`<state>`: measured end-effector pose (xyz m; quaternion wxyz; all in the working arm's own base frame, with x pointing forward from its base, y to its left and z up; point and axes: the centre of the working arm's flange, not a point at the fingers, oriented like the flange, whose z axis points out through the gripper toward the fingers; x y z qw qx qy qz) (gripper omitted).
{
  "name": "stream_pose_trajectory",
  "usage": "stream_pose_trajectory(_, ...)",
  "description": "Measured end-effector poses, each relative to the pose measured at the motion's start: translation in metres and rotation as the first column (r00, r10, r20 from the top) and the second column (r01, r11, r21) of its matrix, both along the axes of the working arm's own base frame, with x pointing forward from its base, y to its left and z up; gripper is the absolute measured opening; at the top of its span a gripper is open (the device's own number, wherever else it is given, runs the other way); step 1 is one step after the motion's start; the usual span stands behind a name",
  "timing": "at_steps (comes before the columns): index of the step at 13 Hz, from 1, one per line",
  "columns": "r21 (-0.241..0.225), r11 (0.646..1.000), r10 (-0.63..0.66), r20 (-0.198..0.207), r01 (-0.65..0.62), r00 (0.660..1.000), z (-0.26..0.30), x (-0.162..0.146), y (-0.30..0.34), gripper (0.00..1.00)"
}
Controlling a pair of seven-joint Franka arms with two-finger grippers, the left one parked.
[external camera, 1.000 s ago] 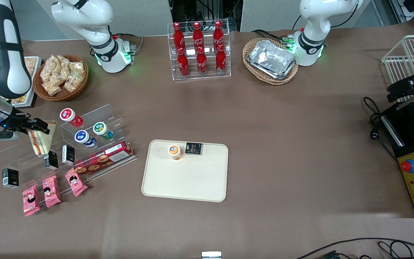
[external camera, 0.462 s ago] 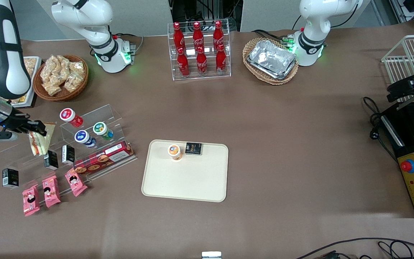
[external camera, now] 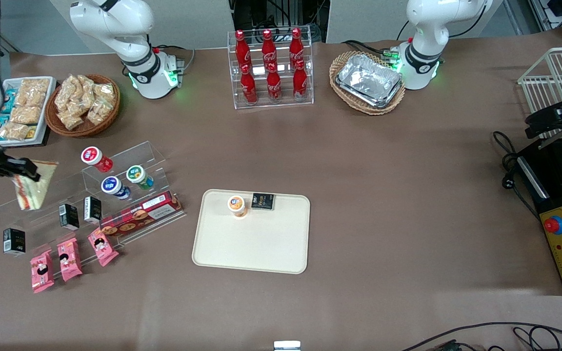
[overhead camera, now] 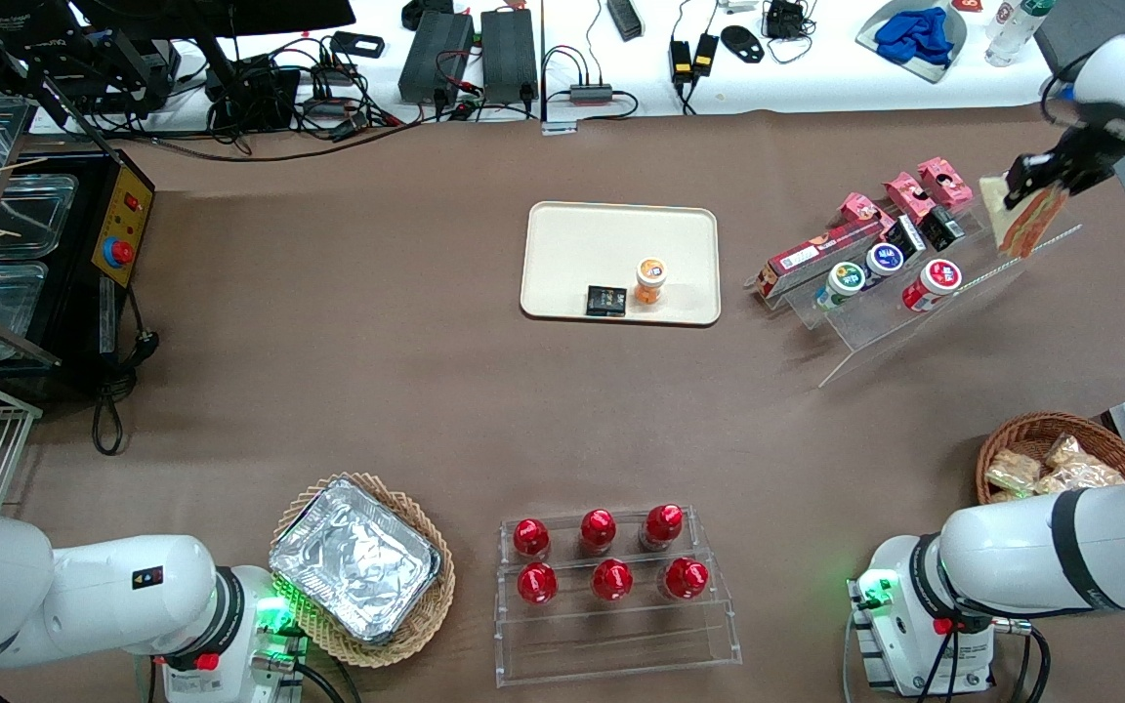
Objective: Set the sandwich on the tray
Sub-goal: 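Lift the sandwich off the stand and carry it toward the cream tray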
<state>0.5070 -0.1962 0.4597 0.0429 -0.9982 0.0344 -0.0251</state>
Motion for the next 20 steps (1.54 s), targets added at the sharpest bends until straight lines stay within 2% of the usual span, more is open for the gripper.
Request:
stream_pose_trajectory(3,0.007,0.999,-0.04,-0.02,0.04,0.999,0.04,0.013,0.018,0.31)
stream_pose_trajectory(5,0.004,0.993,-0.115,-0.037,0.116,0.993,0.048,0.023,0.044,0.3)
stream_pose_trajectory(8,0.002,0.976,-0.217,-0.068,0.217,0.974,0.047,0.035,0.089,0.3)
stream_pose_trajectory(10,-0.003,0.951,-0.309,-0.088,0.31,0.947,0.046,0.04,0.121,0.3)
stream_pose_trajectory(12,-0.017,0.909,-0.415,-0.114,0.415,0.903,0.045,0.044,0.174,0.3)
stream_pose_trajectory(15,-0.048,0.835,-0.55,-0.126,0.548,0.826,0.042,0.048,0.255,0.3)
stream_pose_trajectory(20,-0.116,0.654,-0.756,-0.101,0.747,0.646,0.015,0.08,0.354,0.3)
